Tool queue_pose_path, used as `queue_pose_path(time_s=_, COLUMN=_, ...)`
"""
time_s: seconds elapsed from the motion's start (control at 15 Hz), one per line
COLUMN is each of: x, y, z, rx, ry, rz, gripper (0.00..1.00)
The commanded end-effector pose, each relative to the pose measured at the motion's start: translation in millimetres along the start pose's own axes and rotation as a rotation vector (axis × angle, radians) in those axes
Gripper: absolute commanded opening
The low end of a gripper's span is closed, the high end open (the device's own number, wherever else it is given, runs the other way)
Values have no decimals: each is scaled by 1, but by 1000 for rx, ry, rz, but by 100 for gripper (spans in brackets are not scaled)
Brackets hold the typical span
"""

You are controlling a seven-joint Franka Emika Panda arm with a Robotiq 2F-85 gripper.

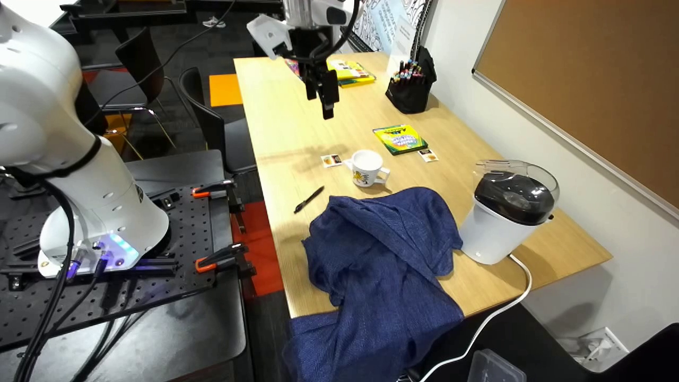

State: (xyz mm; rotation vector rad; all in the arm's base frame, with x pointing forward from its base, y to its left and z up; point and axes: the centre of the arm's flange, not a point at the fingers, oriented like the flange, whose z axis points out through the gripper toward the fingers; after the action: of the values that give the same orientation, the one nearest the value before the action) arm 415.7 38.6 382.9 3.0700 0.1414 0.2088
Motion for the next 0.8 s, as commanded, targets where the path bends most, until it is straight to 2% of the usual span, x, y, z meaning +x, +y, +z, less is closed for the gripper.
queue_pose_path(time_s=0.0, x=-18, y=10, z=33, rx=35, ry=31, rz=-83, gripper=100)
queue_pose_path(time_s=0.4, x=-17, y=41, z=99, rx=165, ry=8, rz=-186, gripper=100)
queue_pose_path(time_s=0.73, x=-12, y=44, z=153, rx=210, ry=-102, rz=-249, gripper=100)
